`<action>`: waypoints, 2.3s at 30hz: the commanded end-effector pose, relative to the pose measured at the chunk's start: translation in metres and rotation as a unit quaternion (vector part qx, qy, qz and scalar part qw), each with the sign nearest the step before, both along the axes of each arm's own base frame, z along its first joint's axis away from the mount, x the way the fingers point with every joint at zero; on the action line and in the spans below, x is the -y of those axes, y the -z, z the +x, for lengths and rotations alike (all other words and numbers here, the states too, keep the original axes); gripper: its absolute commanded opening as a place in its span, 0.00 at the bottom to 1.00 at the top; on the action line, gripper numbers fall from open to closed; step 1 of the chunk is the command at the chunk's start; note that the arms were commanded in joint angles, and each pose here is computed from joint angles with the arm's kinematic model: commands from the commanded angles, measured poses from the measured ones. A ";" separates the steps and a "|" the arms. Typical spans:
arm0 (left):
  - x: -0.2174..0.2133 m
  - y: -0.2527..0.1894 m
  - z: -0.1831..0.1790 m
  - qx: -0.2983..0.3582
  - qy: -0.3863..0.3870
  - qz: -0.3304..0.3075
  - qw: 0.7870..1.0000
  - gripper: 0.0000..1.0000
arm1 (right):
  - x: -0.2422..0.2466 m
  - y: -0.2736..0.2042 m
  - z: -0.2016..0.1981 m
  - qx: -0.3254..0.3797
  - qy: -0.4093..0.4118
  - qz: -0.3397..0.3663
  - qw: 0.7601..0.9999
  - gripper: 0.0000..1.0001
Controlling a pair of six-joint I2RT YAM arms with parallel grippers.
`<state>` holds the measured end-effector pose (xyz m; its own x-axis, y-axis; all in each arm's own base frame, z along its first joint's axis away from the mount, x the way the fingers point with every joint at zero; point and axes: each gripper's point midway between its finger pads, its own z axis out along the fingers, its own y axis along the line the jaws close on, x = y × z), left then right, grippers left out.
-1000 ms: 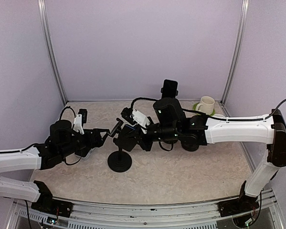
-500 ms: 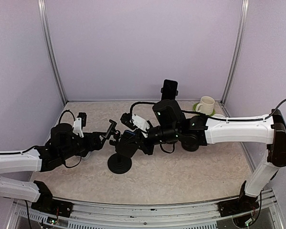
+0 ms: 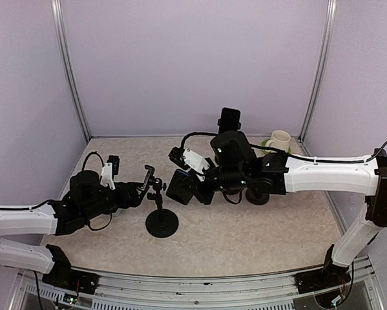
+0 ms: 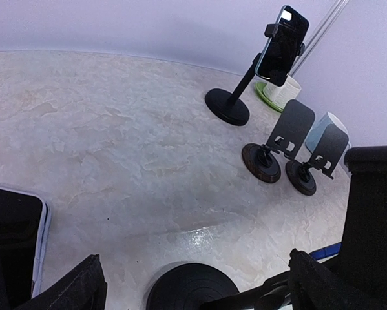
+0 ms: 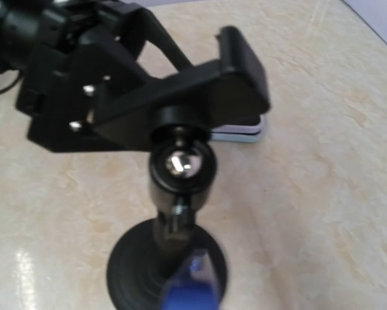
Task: Place the phone on the phone stand
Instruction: Adjust the phone stand at the center of the board.
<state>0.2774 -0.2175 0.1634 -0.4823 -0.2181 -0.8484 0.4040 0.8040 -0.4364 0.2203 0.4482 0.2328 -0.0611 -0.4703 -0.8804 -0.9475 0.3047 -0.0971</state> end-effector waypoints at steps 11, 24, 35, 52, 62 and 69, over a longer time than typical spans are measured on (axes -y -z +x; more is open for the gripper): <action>0.009 -0.013 -0.009 0.011 0.009 -0.029 0.999 0.95 | -0.011 -0.050 0.009 0.020 0.014 0.050 0.998 0.00; 0.004 -0.016 -0.033 -0.016 -0.012 -0.060 0.998 0.96 | -0.023 -0.053 0.020 0.018 0.028 0.048 0.998 0.00; 0.016 -0.015 -0.050 -0.029 0.006 -0.076 0.997 0.96 | -0.044 -0.058 0.025 0.021 0.006 0.054 0.998 0.00; -0.026 -0.043 -0.050 0.038 -0.066 0.017 0.997 0.99 | 0.010 -0.052 0.042 0.020 0.045 0.038 0.998 0.00; -0.016 -0.055 -0.056 0.148 0.005 0.103 0.984 0.99 | 0.020 -0.028 0.029 0.001 0.025 0.022 0.999 0.00; -0.004 -0.092 -0.074 0.265 0.071 0.100 0.957 0.99 | 0.024 -0.022 0.022 -0.002 0.018 0.021 1.000 0.00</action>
<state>0.2149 -0.2011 0.2239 -0.1692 -0.0241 -0.9853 0.5396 0.8343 -0.1130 0.2485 0.4241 0.2169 -0.1456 -0.5126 -0.8462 -0.9308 0.3608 -0.0584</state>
